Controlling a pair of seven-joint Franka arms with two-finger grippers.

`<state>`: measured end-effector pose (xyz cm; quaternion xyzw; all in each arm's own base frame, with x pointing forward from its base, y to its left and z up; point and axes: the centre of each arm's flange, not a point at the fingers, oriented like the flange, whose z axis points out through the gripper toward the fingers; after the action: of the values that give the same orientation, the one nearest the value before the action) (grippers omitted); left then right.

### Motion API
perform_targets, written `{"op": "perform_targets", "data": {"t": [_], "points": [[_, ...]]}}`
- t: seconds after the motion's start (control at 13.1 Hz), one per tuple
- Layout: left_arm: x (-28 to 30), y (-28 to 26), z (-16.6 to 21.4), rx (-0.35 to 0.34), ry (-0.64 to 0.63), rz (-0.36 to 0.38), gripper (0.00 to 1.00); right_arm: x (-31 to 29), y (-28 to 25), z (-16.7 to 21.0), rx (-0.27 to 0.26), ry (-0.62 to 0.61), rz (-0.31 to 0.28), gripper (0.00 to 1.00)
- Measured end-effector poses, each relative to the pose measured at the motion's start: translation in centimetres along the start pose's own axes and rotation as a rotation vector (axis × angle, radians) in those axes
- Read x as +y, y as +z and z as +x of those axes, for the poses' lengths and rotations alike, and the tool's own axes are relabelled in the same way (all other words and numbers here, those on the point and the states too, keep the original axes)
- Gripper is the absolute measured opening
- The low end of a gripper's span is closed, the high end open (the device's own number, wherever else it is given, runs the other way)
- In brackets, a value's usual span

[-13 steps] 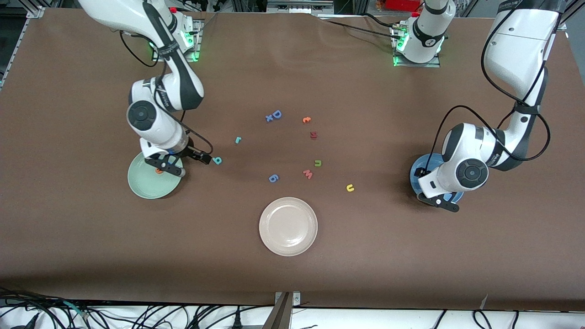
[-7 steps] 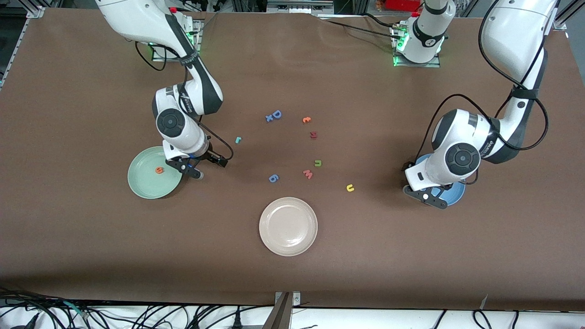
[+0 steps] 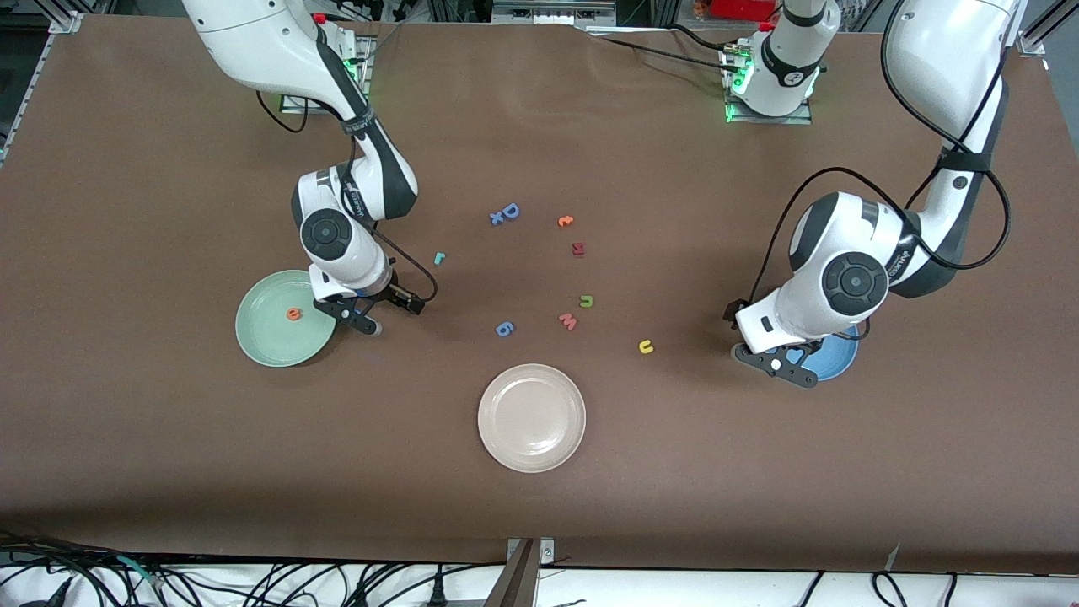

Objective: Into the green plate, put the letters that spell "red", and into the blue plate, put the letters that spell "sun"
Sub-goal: 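Release the s on the blue plate while the right gripper reaches teal b, then grasp the teal b with the right gripper while the left gripper reaches yellow u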

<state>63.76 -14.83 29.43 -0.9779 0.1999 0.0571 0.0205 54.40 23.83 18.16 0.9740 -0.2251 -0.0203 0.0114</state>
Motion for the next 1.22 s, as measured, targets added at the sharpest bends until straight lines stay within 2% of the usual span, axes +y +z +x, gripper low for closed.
{"op": "perform_targets", "data": {"t": [0.08,0.23,0.61,0.69,0.99,1.07,1.14,1.22], "points": [[0.3,0.0,0.1,0.001,0.000,0.000,1.00,0.0,0.1,0.0,0.000,0.000,-0.001,0.94],[1.1,-0.1,0.2,0.002,-0.009,0.002,1.00,0.0,0.2,0.0,-0.002,0.000,-0.003,0.81],[1.4,-0.1,0.2,0.000,-0.018,0.003,1.00,-0.3,0.4,-0.5,-0.003,-0.009,-0.006,0.72],[1.4,-0.1,0.2,0.000,-0.018,0.003,1.00,-0.3,0.4,-0.5,-0.003,-0.009,-0.005,0.66],[1.4,-0.1,0.2,0.000,-0.019,0.003,1.00,-0.3,0.4,-0.5,-0.002,-0.010,-0.005,0.62],[1.4,-0.1,0.3,0.000,-0.019,0.003,1.00,-0.4,0.4,-0.5,-0.003,-0.011,-0.005,0.57],[1.4,-0.2,0.3,0.001,-0.020,0.003,1.00,-0.4,0.4,-0.6,-0.003,-0.012,-0.005,0.57],[1.4,-0.2,0.3,0.002,-0.021,0.003,1.00,-0.5,0.4,-0.7,-0.003,-0.013,-0.005,0.51]]}}
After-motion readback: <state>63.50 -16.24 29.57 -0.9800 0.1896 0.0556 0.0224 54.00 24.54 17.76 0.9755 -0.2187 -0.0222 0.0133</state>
